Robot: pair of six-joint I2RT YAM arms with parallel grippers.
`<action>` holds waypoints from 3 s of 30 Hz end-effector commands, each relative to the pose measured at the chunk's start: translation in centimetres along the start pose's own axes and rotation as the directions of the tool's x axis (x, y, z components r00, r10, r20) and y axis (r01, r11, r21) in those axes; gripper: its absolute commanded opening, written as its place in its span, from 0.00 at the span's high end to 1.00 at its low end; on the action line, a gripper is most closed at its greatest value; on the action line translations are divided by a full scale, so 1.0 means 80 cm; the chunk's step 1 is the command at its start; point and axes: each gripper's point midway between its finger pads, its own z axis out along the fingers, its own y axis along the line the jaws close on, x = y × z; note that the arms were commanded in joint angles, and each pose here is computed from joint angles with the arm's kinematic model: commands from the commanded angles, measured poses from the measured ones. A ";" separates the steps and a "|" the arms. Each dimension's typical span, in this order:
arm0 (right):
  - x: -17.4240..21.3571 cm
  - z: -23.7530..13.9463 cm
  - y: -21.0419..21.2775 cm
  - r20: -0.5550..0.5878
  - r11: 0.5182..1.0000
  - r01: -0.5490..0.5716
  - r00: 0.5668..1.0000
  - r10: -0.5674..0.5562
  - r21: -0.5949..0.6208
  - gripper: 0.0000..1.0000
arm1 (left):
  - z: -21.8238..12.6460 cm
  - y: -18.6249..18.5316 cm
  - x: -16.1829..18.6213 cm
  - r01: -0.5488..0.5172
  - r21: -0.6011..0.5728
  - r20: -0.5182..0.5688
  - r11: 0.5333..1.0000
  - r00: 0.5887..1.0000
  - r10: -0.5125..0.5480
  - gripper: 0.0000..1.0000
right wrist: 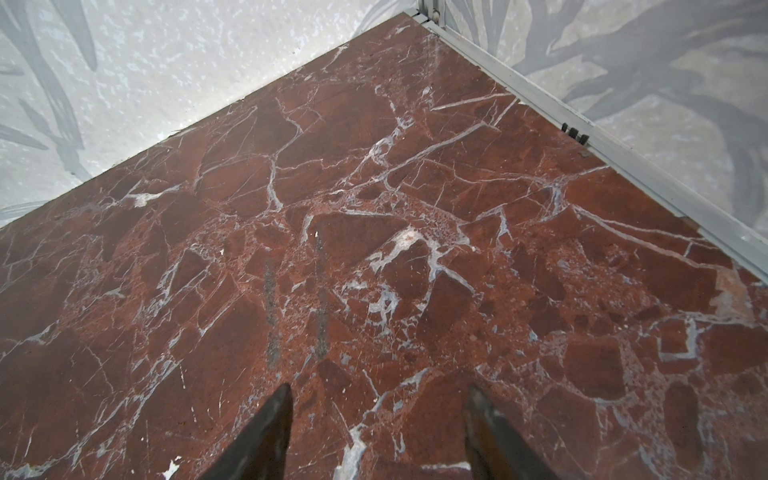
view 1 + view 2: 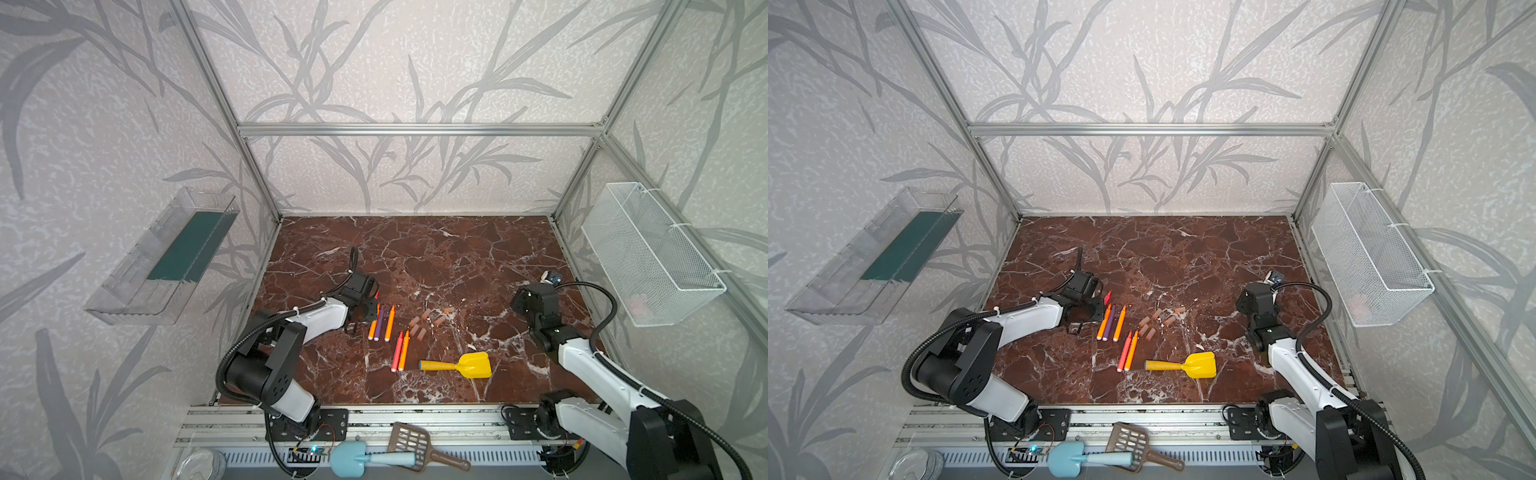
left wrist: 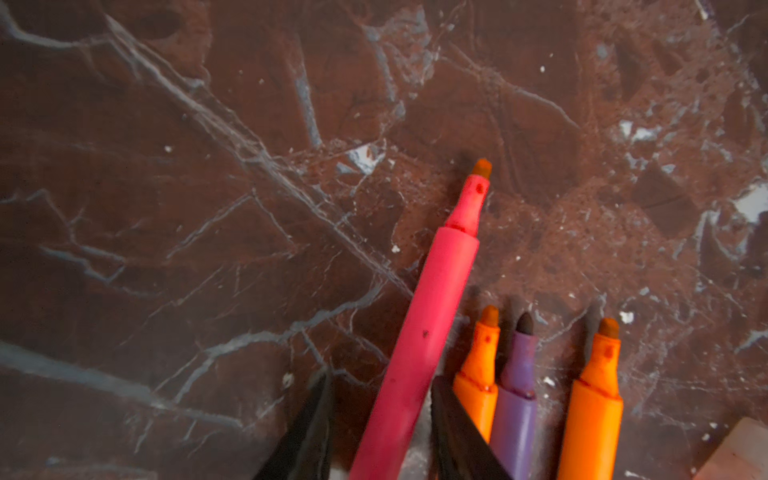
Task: Insert the pens into the pen caps
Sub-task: 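Move the left gripper over the pink marker while the right arm rises, then close the left gripper on the pink marker and lift it upright, then lower the right gripper onto a pale pink cap and grasp it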
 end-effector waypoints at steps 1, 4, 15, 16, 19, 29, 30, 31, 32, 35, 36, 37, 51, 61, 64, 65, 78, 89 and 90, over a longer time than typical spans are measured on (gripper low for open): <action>-0.012 -0.004 0.006 0.022 1.000 -0.002 1.000 0.002 -0.017 0.37 | 0.006 0.008 0.010 -0.002 -0.039 -0.029 0.999 1.000 0.000 0.65; -0.012 -0.005 0.007 0.020 1.000 0.002 1.000 -0.002 -0.023 0.37 | 0.006 0.011 0.014 0.001 -0.049 -0.035 0.999 0.999 -0.002 0.68; -0.012 -0.008 0.006 0.043 0.999 -0.007 0.999 0.009 -0.038 0.37 | 0.006 0.020 0.017 0.037 -0.075 -0.015 0.997 0.999 -0.039 0.78; -0.012 -0.008 0.006 0.042 0.999 -0.007 0.999 0.009 -0.037 0.37 | 0.007 0.021 0.017 0.042 -0.078 -0.009 0.996 0.999 -0.043 0.79; -0.013 -0.007 0.007 0.040 0.999 -0.004 0.999 0.006 -0.041 0.37 | 0.010 0.024 0.013 0.053 -0.086 0.011 0.995 0.999 -0.052 0.81; -0.011 -0.009 0.013 0.033 0.998 0.009 0.999 -0.007 -0.065 0.37 | -0.032 0.018 -0.050 0.064 -0.059 0.235 0.996 0.971 -0.048 0.95; -0.011 -0.008 0.012 0.033 0.998 0.009 0.999 -0.007 -0.064 0.37 | -0.038 0.018 -0.052 0.060 -0.050 0.256 0.997 0.966 -0.045 0.96; -0.011 -0.008 0.013 0.032 0.998 0.010 0.999 -0.008 -0.066 0.37 | -0.043 0.019 -0.053 0.052 -0.050 0.275 0.997 0.961 -0.036 0.98; -0.011 -0.008 0.014 0.031 0.998 0.010 0.999 -0.008 -0.066 0.37 | -0.047 0.021 -0.053 0.048 -0.056 0.285 0.997 0.958 -0.030 0.99; -0.011 -0.005 0.014 0.031 0.998 0.008 0.999 -0.006 -0.063 0.37 | -0.064 0.025 -0.052 0.045 -0.051 0.307 0.998 0.951 -0.027 1.00; -0.012 -0.004 0.014 0.031 0.998 0.007 0.999 -0.005 -0.060 0.37 | -0.070 0.024 -0.052 0.043 -0.033 0.320 0.999 0.947 -0.030 1.00; -0.011 -0.005 0.014 0.027 0.998 0.010 1.000 -0.008 -0.060 0.37 | -0.078 0.023 -0.052 0.043 -0.016 0.342 0.999 0.939 -0.035 1.00; -0.009 -0.019 0.013 0.070 0.993 -0.007 0.997 0.016 -0.119 0.37 | -0.159 0.034 -0.046 0.039 0.031 0.422 0.999 0.905 -0.049 1.00; 0.000 -0.010 0.031 -0.108 0.989 -0.121 0.988 0.111 -0.088 0.44 | -0.260 0.021 -0.092 0.029 0.146 0.610 0.989 0.784 -0.113 1.00; -0.010 -0.009 0.092 -0.182 0.933 -0.252 0.961 0.210 -0.257 0.48 | -0.293 0.005 -0.137 0.039 0.194 0.672 0.980 0.722 -0.162 1.00; -0.016 -0.008 0.109 -0.192 0.917 -0.280 0.954 0.232 -0.285 0.48 | -0.302 -0.002 -0.153 0.040 0.206 0.686 0.978 0.706 -0.174 1.00; 0.072 -0.062 0.246 -0.250 0.900 -0.086 0.968 -0.026 -0.427 0.61 | -0.206 -0.115 -0.131 -0.489 0.288 0.691 0.823 0.701 0.175 1.00; 0.131 -0.054 0.246 -0.286 0.918 -0.139 0.958 0.030 -0.370 0.57 | -0.160 -0.109 -0.121 -0.513 0.229 0.732 0.827 0.651 0.200 1.00; 0.138 -0.049 0.246 -0.294 0.925 -0.130 0.956 0.021 -0.357 0.57 | -0.159 -0.109 -0.120 -0.512 0.228 0.731 0.828 0.652 0.202 1.00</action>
